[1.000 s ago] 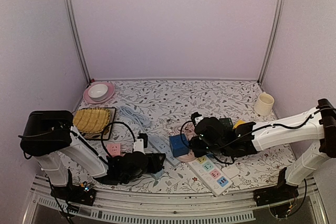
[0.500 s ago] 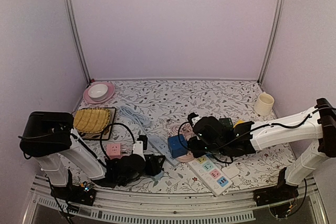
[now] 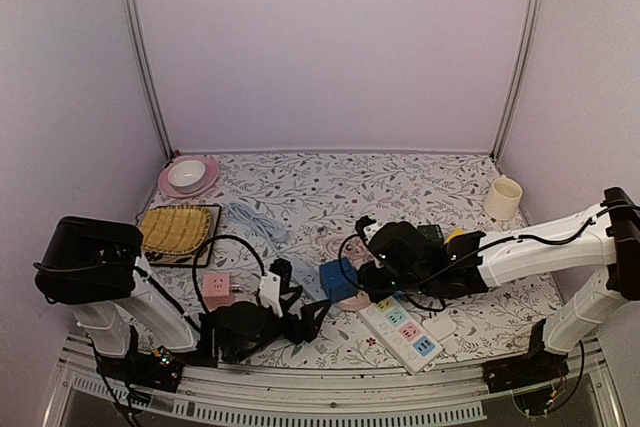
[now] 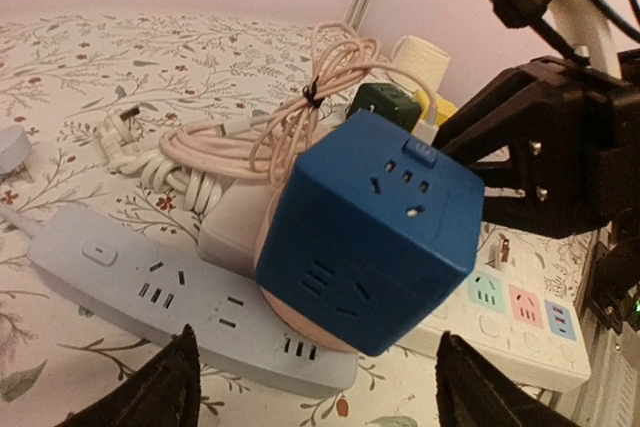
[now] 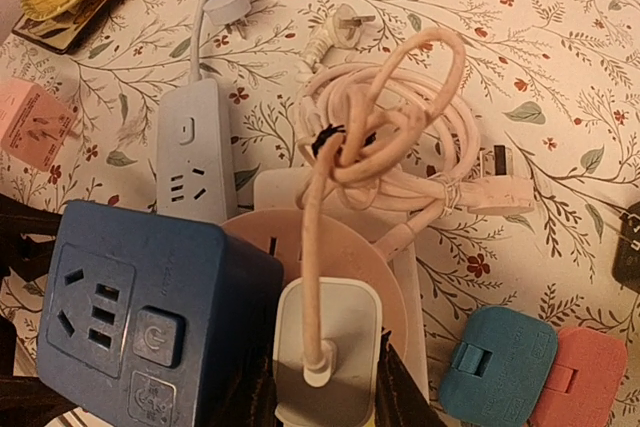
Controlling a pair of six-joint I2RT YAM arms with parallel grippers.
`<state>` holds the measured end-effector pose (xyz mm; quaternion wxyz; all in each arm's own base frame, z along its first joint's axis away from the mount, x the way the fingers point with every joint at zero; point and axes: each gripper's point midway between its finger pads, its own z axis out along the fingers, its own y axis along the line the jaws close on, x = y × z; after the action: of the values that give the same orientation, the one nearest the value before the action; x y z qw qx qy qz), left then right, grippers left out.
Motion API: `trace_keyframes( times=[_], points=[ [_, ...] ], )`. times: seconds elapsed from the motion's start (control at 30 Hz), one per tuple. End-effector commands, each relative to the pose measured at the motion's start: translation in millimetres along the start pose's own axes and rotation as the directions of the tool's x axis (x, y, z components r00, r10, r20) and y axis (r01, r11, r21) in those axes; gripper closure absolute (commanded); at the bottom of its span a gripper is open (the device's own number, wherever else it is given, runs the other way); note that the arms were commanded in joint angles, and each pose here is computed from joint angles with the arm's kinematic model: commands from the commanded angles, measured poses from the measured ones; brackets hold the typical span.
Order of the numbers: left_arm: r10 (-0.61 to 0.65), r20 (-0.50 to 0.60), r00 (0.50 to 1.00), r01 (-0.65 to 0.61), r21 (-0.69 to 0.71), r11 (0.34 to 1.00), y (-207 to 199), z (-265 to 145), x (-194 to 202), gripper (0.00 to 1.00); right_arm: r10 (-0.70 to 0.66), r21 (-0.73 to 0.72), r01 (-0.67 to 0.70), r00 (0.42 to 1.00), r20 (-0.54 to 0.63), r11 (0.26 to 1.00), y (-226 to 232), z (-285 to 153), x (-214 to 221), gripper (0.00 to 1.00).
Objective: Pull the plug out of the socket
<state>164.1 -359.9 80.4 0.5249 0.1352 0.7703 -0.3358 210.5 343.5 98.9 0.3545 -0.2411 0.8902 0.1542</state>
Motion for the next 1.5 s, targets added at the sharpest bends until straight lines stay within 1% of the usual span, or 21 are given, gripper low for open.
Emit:
trace_keyframes(
  times=[0.0,0.03,0.1,0.17,0.4,0.57,0.67,0.83,0.93,1.1,1.27,1.47],
  points=[
    [0.151,0.146,0.978,-0.158,0.043,0.986,-17.4,-4.8,-27.3,0.18,-0.051,-0.043,0.050,0.998,-0.029,0.998,2.2,-9.8,9.9,0.94],
    [0.163,0.192,0.968,-0.177,0.058,0.983,-21.9,-7.8,-36.6,0.17,-0.057,-0.051,0.056,0.998,-0.028,0.997,2.9,-11.4,9.7,0.94],
    [0.223,0.228,0.948,-0.245,0.073,0.967,-26.8,-10.9,-38.8,0.14,-0.069,-0.068,0.067,0.997,-0.023,0.995,5.0,-14.3,8.7,0.94],
    [0.258,0.243,0.935,-0.288,0.098,0.952,-33.7,-11.7,-38.8,0.08,-0.079,-0.084,0.077,0.997,-0.025,0.994,7.3,-15.2,9.3,0.94],
    [0.323,0.206,0.924,-0.350,0.114,0.930,-47.9,6.0,-25.2,0.08,-0.093,-0.124,0.088,0.995,-0.035,0.988,13.5,-16.7,12.3,0.94],
    [0.352,0.161,0.922,-0.369,0.094,0.925,-50.9,18.6,-15.2,0.08,-0.108,-0.149,0.101,0.993,-0.042,0.984,16.3,-18.8,15.6,0.95],
    [0.341,0.158,0.927,-0.356,0.078,0.931,-48.1,19.3,-15.8,0.09,-0.114,-0.154,0.106,0.992,-0.050,0.982,15.9,-18.6,19.1,0.95],
    [0.330,0.157,0.931,-0.344,0.075,0.936,-44.9,17.6,-15.8,0.16,-0.116,-0.155,0.106,0.992,-0.053,0.982,15.4,-19.8,20.4,0.95],
    [0.335,0.145,0.931,-0.347,0.069,0.935,-45.6,21.0,-13.0,0.23,-0.111,-0.160,0.104,0.993,-0.036,0.982,16.6,-24.4,13.7,0.95],
    [0.347,0.126,0.929,-0.357,0.064,0.932,-48.6,27.2,-9.8,0.38,-0.113,-0.167,0.108,0.993,-0.018,0.980,19.0,-29.4,5.9,0.95],
    [0.350,0.117,0.929,-0.358,0.054,0.932,-47.9,29.7,-8.6,0.44,-0.114,-0.176,0.109,0.993,-0.018,0.978,22.8,-29.2,2.6,0.95],
    [0.362,0.102,0.926,-0.369,0.058,0.928,-52.2,33.8,-6.3,0.60,-0.107,-0.187,0.110,0.994,0.023,0.976,28.5,-36.9,-15.6,0.95]
  ],
)
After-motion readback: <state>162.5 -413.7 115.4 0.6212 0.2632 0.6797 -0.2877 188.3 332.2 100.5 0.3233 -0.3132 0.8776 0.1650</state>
